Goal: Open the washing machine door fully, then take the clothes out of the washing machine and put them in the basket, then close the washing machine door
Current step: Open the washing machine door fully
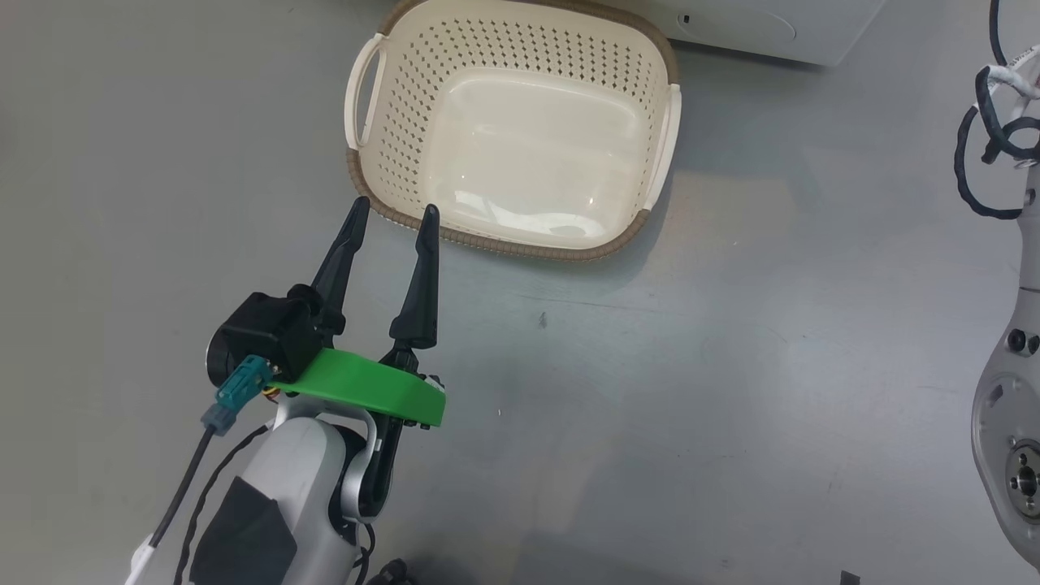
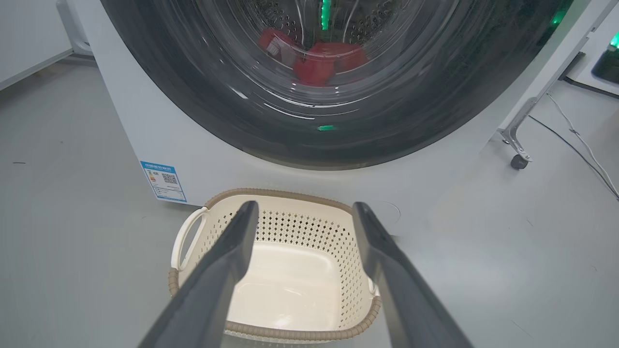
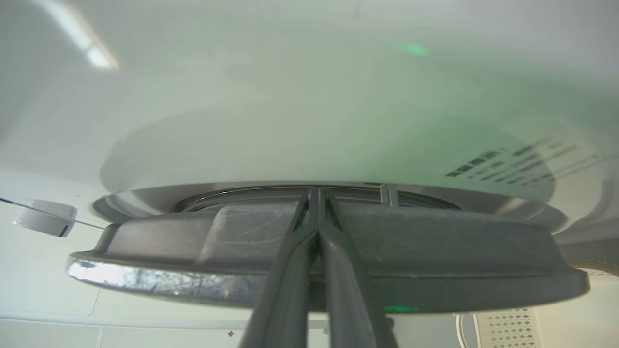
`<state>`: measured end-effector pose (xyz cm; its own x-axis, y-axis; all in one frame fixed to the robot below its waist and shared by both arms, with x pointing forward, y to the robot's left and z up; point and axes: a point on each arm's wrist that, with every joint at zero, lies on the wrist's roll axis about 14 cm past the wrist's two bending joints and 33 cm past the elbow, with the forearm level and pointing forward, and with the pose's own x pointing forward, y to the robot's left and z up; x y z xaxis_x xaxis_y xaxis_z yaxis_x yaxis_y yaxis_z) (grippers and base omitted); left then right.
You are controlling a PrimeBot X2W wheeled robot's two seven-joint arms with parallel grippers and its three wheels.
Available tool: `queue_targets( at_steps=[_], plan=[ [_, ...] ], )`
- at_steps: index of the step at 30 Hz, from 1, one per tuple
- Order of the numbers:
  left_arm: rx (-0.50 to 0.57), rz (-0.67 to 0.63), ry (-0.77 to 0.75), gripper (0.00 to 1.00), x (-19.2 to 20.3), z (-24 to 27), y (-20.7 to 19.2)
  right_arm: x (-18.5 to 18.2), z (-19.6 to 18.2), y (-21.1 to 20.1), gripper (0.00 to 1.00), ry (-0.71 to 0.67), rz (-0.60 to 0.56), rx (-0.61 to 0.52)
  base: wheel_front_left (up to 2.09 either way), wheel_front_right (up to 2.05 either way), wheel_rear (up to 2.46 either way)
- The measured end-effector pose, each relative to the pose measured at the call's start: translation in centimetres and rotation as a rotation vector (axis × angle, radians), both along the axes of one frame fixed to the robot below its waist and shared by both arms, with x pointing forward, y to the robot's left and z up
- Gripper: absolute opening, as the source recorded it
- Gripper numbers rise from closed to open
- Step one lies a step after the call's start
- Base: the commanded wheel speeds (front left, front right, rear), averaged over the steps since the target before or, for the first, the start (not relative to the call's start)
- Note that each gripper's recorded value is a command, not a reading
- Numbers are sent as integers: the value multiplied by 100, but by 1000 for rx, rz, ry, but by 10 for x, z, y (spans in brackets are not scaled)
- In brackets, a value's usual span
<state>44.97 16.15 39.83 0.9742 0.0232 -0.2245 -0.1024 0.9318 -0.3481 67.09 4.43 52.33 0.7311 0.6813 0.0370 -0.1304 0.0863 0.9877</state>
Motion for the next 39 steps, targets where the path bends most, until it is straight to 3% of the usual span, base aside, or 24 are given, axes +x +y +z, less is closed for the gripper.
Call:
queue_targets(
  at_steps=[23, 39],
  plan=[
    [6, 5, 0, 100, -1, 1, 1, 1, -6, 5, 0, 148, 94, 101, 0, 0, 0],
    [12, -9, -20, 100, -1, 9, -3, -9, -4, 7, 0, 181, 134, 92, 0, 0, 0]
  ],
)
